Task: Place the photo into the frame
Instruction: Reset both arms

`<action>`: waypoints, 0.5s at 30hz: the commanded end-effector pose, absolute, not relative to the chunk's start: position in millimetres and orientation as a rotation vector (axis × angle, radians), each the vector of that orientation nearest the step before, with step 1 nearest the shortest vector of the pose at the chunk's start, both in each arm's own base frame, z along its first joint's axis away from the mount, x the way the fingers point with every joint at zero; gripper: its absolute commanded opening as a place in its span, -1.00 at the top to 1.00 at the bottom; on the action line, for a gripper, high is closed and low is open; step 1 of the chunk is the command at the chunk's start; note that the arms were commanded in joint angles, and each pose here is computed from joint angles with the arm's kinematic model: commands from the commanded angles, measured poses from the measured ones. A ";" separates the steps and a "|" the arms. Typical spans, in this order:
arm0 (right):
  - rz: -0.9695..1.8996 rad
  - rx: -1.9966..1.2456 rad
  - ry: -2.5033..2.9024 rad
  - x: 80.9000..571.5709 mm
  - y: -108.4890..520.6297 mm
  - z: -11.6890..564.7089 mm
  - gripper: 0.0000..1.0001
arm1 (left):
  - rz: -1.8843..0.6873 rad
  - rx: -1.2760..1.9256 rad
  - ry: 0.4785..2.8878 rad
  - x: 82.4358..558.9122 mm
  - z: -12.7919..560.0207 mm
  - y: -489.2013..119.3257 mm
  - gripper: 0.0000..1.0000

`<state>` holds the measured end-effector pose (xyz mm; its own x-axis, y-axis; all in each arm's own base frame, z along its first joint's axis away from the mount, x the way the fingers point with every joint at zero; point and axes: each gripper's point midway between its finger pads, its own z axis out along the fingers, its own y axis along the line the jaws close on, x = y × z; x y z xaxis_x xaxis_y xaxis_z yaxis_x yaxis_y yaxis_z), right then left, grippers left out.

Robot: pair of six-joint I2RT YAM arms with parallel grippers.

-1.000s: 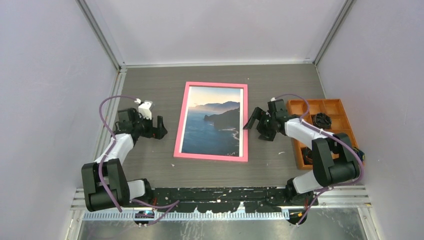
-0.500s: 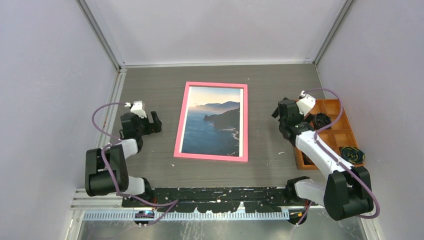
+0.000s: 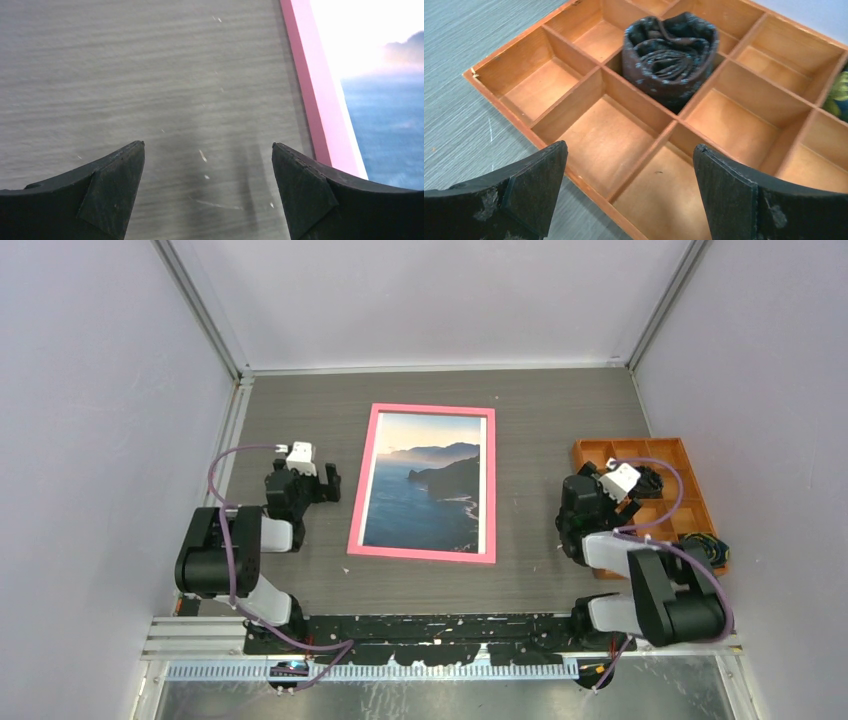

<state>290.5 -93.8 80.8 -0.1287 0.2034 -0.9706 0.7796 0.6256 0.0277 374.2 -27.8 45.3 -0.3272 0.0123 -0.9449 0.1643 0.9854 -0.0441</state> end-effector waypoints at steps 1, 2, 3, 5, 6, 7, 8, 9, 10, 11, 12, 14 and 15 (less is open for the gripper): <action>-0.515 0.801 1.479 327.1 -93.1 111.0 -1.00 | -0.044 0.103 1.814 395.2 72.8 -10.4 -0.99; -0.496 0.776 1.499 334.0 -91.1 105.8 -1.00 | -0.048 0.069 1.816 395.8 73.2 -8.8 -0.99; -0.503 0.747 1.503 338.2 -91.2 105.4 -1.00 | -0.048 0.060 1.820 395.6 72.7 -7.9 -0.99; -0.385 0.590 1.634 360.4 -66.9 95.8 -1.00 | -0.048 0.059 1.821 395.1 72.3 -7.9 -1.00; -0.328 0.487 1.692 372.2 -54.0 87.7 -1.00 | -0.048 0.059 1.820 395.2 72.6 -7.9 -0.99; -0.295 0.448 1.706 377.7 -51.1 81.4 -1.00 | -0.047 0.059 1.821 395.1 72.3 -7.8 -0.99; -0.274 0.455 1.689 377.8 -54.6 78.7 -1.00 | -0.048 0.058 1.820 395.2 72.4 -7.8 -1.00; -0.268 0.452 1.717 378.3 -53.9 76.4 -1.00 | -0.045 0.058 1.819 395.3 72.8 -7.3 -0.99; -0.257 0.450 1.735 378.7 -53.4 74.0 -1.00 | -0.048 0.059 1.818 395.3 73.0 -8.0 -1.00; -0.253 0.447 1.717 380.4 -54.0 75.5 -1.00 | -0.047 0.058 1.820 395.2 72.4 -7.6 -0.99; -0.251 0.447 1.722 380.1 -53.6 75.2 -1.00 | -0.048 0.058 1.819 395.3 72.6 -7.8 -0.99; -0.248 0.450 1.721 380.4 -53.7 76.2 -1.00 | -0.048 0.059 1.820 395.2 72.6 -7.9 -1.00; -0.251 0.448 1.723 379.7 -54.3 74.8 -1.00 | -0.047 0.059 1.818 395.6 73.1 -7.7 -0.99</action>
<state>364.7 -63.0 57.8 -0.2056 0.1607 -0.9653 0.4922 0.8696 0.0399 387.7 -12.7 57.7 -0.2948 0.0185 -0.9554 0.0899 0.9959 -0.0084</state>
